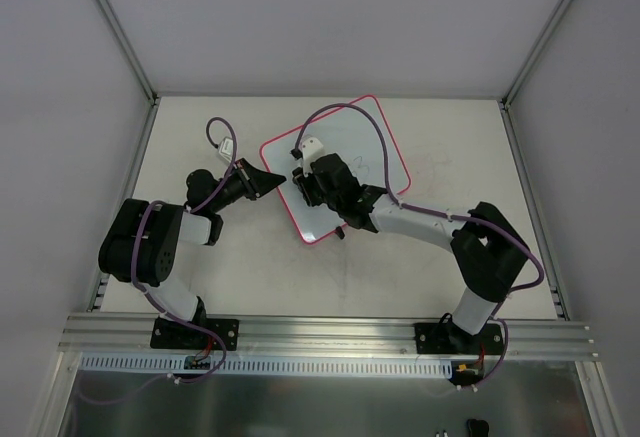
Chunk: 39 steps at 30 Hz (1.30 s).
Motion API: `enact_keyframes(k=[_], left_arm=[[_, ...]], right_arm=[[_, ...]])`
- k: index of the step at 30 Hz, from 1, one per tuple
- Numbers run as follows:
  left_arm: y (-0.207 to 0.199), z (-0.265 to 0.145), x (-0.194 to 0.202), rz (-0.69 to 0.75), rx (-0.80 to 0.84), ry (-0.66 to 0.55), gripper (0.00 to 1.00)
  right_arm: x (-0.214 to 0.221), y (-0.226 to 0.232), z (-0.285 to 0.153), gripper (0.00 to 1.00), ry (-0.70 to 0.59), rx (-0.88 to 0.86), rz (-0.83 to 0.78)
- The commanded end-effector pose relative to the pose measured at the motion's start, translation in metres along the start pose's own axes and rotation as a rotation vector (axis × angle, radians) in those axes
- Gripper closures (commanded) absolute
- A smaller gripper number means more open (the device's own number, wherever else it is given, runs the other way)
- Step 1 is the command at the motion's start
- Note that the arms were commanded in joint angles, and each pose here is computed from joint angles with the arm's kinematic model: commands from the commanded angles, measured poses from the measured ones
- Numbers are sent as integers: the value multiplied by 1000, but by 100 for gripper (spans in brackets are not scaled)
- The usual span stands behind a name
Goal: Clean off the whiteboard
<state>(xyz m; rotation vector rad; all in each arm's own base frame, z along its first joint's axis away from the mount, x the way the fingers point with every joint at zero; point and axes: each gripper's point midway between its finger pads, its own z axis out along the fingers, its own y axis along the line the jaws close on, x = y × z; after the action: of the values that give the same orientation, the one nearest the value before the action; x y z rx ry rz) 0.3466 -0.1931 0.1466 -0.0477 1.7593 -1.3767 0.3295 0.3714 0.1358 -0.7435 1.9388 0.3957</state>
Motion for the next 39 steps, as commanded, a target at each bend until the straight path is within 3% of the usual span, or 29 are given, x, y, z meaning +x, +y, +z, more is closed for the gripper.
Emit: enact_keyframes(k=[1,9,28,39], left_arm=[[-51,-1,-37,266,203,-145,100],[-48,-1,-33,274,200,-135,100],[-43,0,-31,275,193,-128,100],[-43,-1,-30,279,192,-128,100]], right_arm=[[-24,-8,8,100,-71,39,7],[-17,-34,12,100,-51,36,89],[26,-186,-2,100,-10,288,268],[55,-230,-11,100,21,359,390]])
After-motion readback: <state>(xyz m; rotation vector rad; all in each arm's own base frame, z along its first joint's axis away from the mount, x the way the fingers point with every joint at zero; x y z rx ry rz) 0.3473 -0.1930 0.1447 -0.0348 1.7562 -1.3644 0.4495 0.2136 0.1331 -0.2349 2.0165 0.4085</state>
